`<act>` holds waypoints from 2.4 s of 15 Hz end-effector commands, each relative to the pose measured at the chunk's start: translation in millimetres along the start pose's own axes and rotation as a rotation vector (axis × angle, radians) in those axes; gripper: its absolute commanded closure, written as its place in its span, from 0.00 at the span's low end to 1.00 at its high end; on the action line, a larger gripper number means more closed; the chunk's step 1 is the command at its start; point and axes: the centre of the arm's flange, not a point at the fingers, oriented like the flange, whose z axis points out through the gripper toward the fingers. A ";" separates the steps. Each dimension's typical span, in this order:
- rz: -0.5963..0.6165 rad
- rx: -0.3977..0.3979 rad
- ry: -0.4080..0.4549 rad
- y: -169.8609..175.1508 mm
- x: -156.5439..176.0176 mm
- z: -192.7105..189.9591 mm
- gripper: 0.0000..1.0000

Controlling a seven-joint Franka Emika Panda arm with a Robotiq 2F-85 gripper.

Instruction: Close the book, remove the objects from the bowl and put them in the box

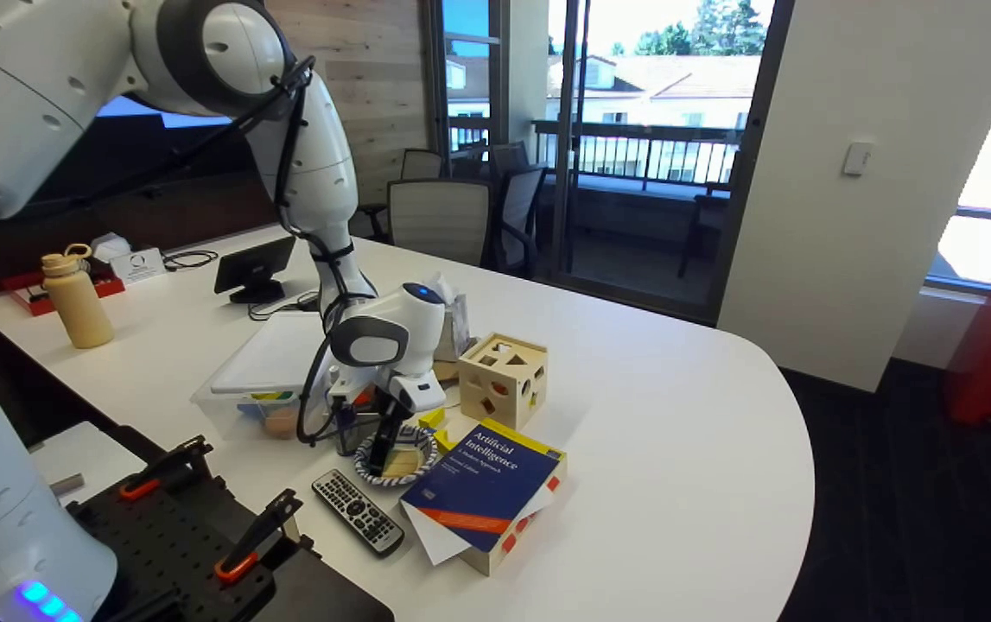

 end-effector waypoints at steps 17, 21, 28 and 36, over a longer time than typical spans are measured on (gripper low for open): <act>0.105 0.039 -0.054 -1.2 -0.1 -0.3 0.58; 0.110 0.034 -0.007 2.1 -5.2 -21.9 0.58; -0.012 0.097 0.108 -10.7 -35.9 -85.8 0.58; -0.230 0.121 0.145 -88.4 -86.8 -99.9 0.58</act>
